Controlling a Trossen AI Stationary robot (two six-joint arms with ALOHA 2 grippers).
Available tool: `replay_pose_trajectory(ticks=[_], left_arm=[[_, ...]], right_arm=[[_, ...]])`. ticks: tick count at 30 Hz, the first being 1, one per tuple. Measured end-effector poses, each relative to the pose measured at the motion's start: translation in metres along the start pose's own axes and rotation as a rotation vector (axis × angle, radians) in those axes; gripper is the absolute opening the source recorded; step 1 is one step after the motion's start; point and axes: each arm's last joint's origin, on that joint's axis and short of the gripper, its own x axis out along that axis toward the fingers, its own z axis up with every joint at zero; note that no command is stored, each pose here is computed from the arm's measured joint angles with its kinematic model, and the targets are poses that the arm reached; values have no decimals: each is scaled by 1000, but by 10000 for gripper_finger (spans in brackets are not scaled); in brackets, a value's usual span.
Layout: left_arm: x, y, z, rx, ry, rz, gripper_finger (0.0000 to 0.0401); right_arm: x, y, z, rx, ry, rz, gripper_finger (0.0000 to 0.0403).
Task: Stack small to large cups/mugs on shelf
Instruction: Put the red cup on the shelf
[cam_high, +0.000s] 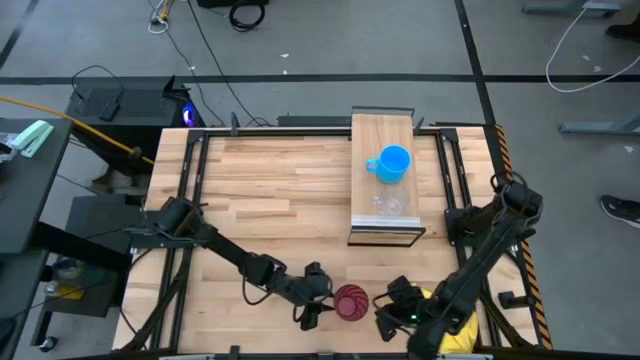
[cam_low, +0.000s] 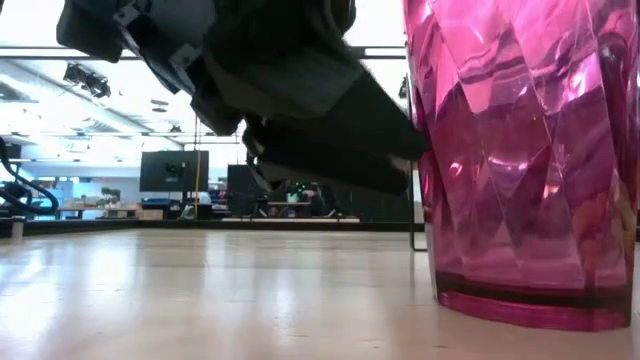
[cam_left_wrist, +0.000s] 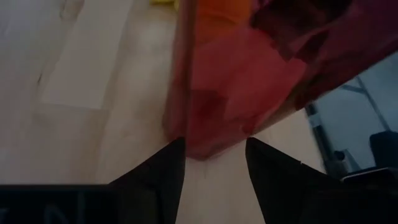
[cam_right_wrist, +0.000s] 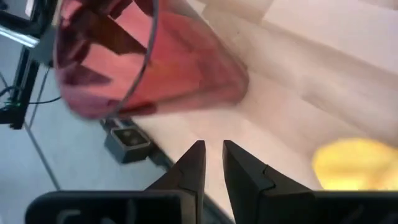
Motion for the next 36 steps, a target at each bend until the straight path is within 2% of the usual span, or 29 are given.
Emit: replay_pose_trajectory(ticks=[4, 8, 13, 18, 26, 31, 36], left_arm=[[0, 1, -1, 3, 13, 7, 173], [0, 2, -1, 1, 12, 5, 173], [2, 2, 10, -10, -17, 4, 172], [4, 9, 17, -24, -31, 19, 173], [5, 18, 22, -37, -31, 18, 173], [6, 25, 27, -50, -49, 28, 172], [7, 30, 31, -59, -67, 28, 173]], right_arm=[[-30, -4, 2, 57, 28, 21, 62], [-56, -6, 14, 98, 42, 54, 61], [-69, 1, 42, 80, 27, 98, 61], [-78, 20, 71, 10, -15, 115, 61], [-91, 22, 96, -73, 53, -122, 61], [-86, 26, 96, -76, 77, -147, 61], [-69, 29, 89, -80, 140, -209, 61]])
